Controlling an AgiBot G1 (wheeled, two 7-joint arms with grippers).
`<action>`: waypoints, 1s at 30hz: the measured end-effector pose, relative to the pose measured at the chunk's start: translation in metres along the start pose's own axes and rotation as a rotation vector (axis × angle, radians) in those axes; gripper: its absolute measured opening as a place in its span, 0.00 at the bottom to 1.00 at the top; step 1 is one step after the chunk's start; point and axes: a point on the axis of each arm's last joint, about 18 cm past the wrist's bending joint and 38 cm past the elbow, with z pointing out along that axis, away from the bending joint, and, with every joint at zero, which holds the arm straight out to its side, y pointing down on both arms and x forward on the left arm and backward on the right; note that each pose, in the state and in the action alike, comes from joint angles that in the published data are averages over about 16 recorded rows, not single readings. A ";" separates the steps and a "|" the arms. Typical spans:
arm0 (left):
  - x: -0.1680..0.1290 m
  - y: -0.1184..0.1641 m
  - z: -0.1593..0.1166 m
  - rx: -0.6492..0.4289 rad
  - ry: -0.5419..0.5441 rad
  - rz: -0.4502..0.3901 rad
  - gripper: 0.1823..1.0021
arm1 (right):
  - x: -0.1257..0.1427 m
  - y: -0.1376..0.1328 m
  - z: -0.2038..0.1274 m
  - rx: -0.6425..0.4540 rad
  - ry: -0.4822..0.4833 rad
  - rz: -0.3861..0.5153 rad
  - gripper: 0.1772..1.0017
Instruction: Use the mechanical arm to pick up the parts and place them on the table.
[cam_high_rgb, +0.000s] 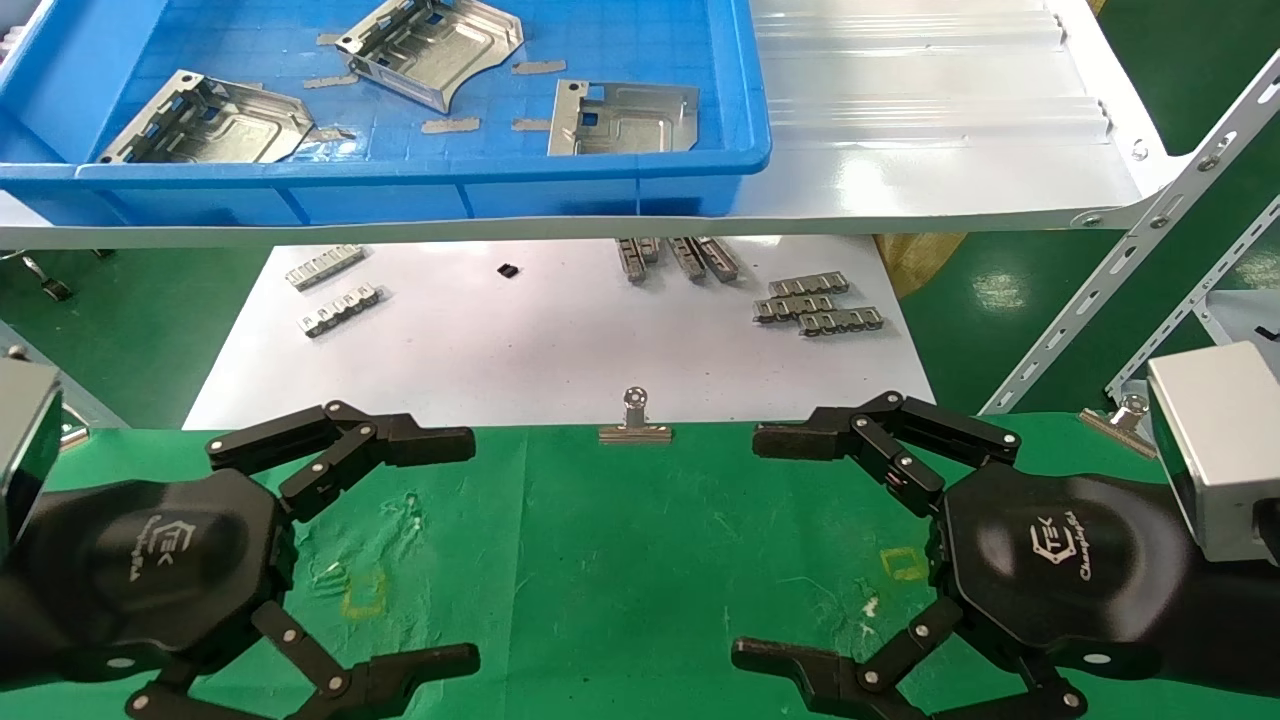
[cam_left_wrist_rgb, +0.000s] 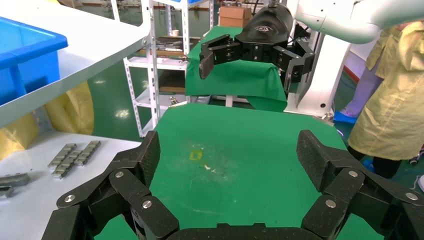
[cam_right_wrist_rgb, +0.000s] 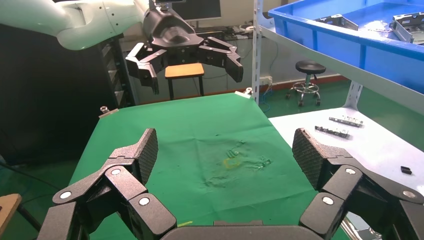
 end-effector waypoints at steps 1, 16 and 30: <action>0.000 0.000 0.000 0.000 0.000 0.000 1.00 | 0.000 0.000 0.000 0.000 0.000 0.000 1.00; 0.000 0.000 0.000 0.000 0.000 0.000 1.00 | 0.000 0.000 0.000 0.000 0.000 0.000 0.90; -0.011 -0.012 0.001 0.001 -0.019 0.038 1.00 | 0.000 0.000 0.000 0.000 0.000 0.000 0.59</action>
